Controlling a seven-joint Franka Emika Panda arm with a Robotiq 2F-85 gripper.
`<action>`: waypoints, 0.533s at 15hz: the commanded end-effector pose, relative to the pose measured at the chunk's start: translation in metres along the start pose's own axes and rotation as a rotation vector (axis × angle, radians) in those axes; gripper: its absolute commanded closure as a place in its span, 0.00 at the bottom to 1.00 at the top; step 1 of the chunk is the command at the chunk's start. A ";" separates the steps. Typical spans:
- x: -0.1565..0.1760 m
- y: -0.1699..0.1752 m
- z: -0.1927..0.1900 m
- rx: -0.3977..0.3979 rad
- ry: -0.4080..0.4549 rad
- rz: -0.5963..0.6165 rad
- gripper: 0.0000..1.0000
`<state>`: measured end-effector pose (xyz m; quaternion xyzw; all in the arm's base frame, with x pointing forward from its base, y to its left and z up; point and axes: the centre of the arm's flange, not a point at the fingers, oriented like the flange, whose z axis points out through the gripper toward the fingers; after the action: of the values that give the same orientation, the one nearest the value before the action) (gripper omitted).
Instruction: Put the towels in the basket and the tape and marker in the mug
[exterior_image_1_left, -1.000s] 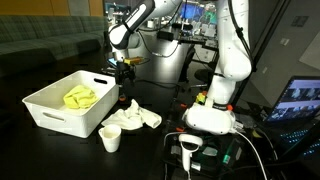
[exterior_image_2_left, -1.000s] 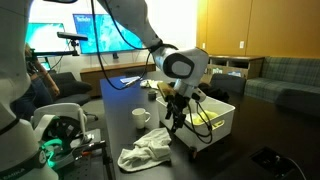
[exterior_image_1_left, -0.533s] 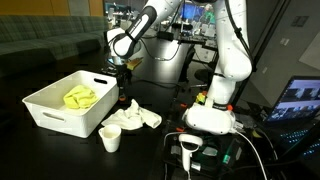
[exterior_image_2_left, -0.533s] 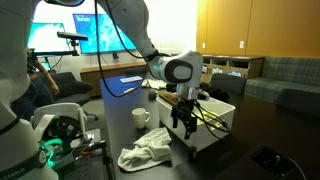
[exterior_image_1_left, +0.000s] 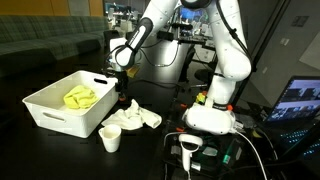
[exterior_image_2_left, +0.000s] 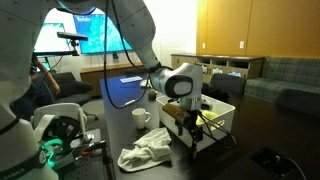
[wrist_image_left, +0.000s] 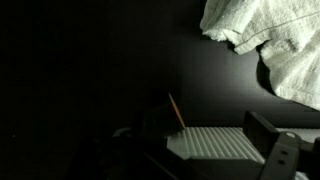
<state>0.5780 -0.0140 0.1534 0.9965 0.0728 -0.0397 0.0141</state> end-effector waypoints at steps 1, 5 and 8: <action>-0.003 0.010 0.024 0.047 0.029 0.013 0.00; -0.004 0.023 0.035 0.022 0.049 0.048 0.00; -0.002 0.034 0.034 -0.034 0.101 0.037 0.00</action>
<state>0.5756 -0.0400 0.1254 0.9986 0.0491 -0.0176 0.0073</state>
